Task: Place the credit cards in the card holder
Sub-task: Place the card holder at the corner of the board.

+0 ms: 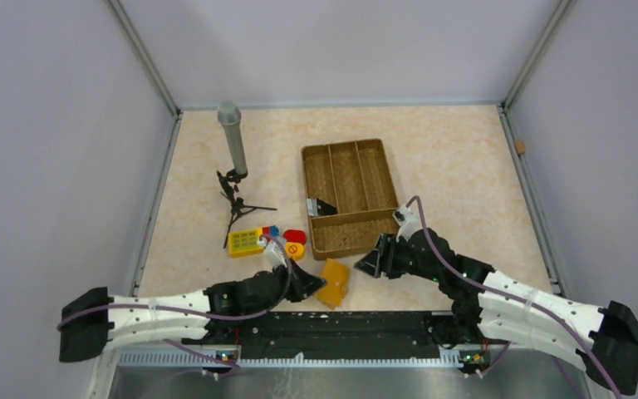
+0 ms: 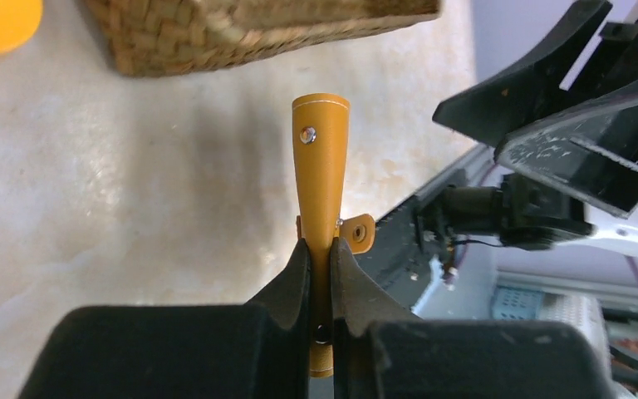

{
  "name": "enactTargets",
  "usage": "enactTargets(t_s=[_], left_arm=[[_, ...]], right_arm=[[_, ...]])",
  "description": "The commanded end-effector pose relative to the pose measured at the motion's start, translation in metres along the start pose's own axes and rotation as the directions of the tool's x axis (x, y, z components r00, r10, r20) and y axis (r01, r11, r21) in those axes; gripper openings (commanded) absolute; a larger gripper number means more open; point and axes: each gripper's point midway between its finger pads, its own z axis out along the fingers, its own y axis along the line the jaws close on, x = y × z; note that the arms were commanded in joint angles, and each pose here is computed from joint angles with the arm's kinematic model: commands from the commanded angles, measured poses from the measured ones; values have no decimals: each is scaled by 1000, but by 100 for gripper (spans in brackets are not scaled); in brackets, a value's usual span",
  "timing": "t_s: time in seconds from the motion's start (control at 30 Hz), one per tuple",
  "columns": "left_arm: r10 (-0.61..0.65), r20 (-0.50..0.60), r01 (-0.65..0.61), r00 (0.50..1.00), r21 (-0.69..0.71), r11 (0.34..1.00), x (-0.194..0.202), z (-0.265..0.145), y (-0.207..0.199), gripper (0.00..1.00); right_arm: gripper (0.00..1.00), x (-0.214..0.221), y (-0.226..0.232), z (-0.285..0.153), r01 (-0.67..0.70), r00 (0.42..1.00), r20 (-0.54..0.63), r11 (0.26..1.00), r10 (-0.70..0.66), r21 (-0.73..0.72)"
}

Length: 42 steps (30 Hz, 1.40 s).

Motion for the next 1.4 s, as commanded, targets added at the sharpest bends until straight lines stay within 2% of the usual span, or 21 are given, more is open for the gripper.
enactTargets(t_s=[0.0,0.17,0.33,0.73,0.93,1.17,1.37], left_arm=[[-65,189,74,980,-37,997,-17,13,-11,0],[-61,189,76,980,-74,994,-5,23,-2,0],[-71,191,89,979,-88,992,-4,22,7,0],[-128,181,149,975,-109,983,1,13,29,0],[-130,182,153,975,-119,981,1,13,32,0],[-145,184,172,972,-136,976,3,13,37,0],[-153,188,183,970,-152,971,3,12,41,0]], right_arm=[[57,21,-30,-1,-147,989,25,980,145,134],[55,43,-40,6,-179,984,17,971,178,156],[55,52,-27,20,-172,985,6,976,173,133],[57,43,5,59,-96,995,20,986,95,137],[58,50,0,69,-65,998,-14,979,69,191],[47,65,-14,73,4,999,-47,958,10,287],[30,69,-22,72,11,999,-48,949,4,316]])
